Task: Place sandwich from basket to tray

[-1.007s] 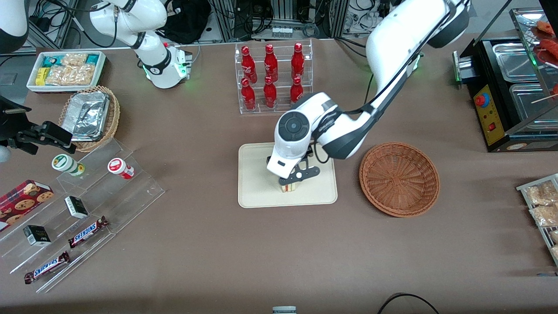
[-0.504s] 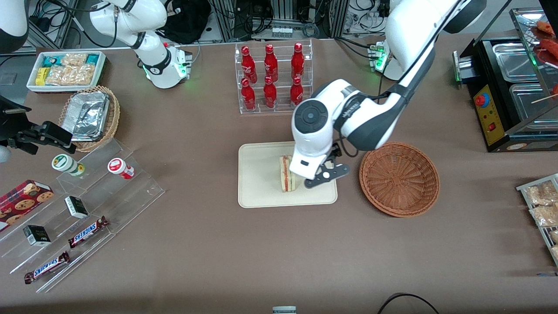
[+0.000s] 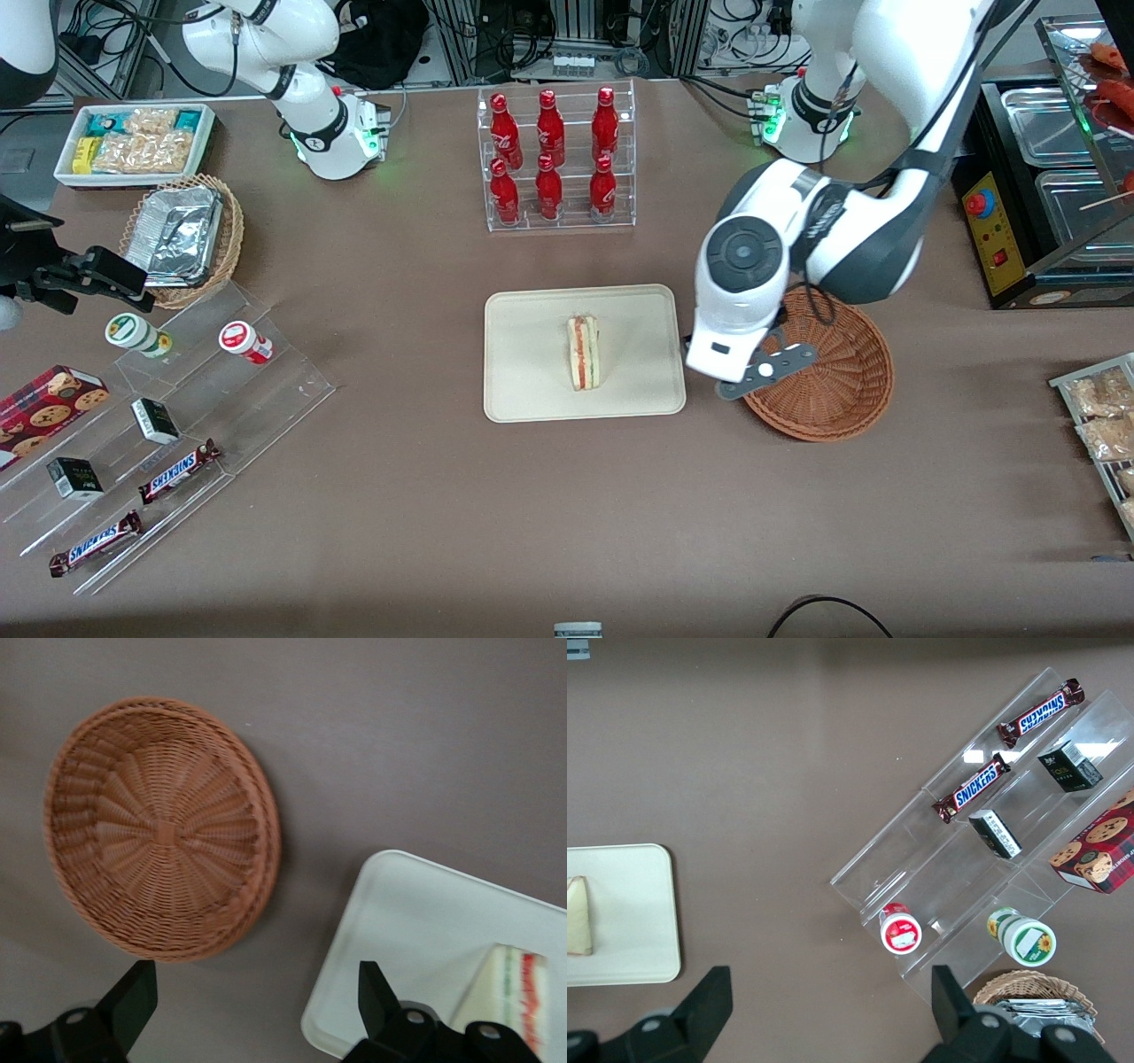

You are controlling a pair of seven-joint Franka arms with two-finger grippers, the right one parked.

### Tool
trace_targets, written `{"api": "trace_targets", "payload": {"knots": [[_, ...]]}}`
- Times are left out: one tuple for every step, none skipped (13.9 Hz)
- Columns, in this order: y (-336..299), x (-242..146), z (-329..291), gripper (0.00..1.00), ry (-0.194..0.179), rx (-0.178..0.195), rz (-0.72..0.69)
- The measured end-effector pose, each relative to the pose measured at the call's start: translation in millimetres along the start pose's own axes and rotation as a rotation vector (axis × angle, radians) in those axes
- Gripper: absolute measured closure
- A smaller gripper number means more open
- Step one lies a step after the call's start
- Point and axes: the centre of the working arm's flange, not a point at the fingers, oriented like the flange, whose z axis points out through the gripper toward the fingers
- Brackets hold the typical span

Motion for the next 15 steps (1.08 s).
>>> {"api": "trace_targets", "payload": {"knots": [[-13,4,0,0.0,0.001,0.01,0.01],[-25,9,0,0.0,0.002,0.017,0.023],[-38,13,-2,0.0,0.005,0.022,0.035],[-51,17,-4,0.0,0.004,0.023,0.043],[-64,19,-9,0.0,-0.007,0.013,0.058],[-74,19,-14,0.0,-0.017,0.0,0.084],[-83,18,-19,0.0,-0.017,-0.006,0.111],[-93,17,-23,0.0,-0.018,-0.009,0.132],[-102,16,-26,0.0,-0.023,-0.014,0.156],[-111,14,-28,0.0,-0.027,-0.017,0.184],[-120,13,-29,0.0,-0.031,-0.019,0.209],[-131,11,-30,0.0,-0.036,-0.022,0.235],[-141,11,-32,0.0,-0.042,-0.028,0.261],[-153,11,-33,0.0,-0.054,-0.032,0.285],[-166,12,-34,0.0,-0.073,-0.036,0.31]]}}
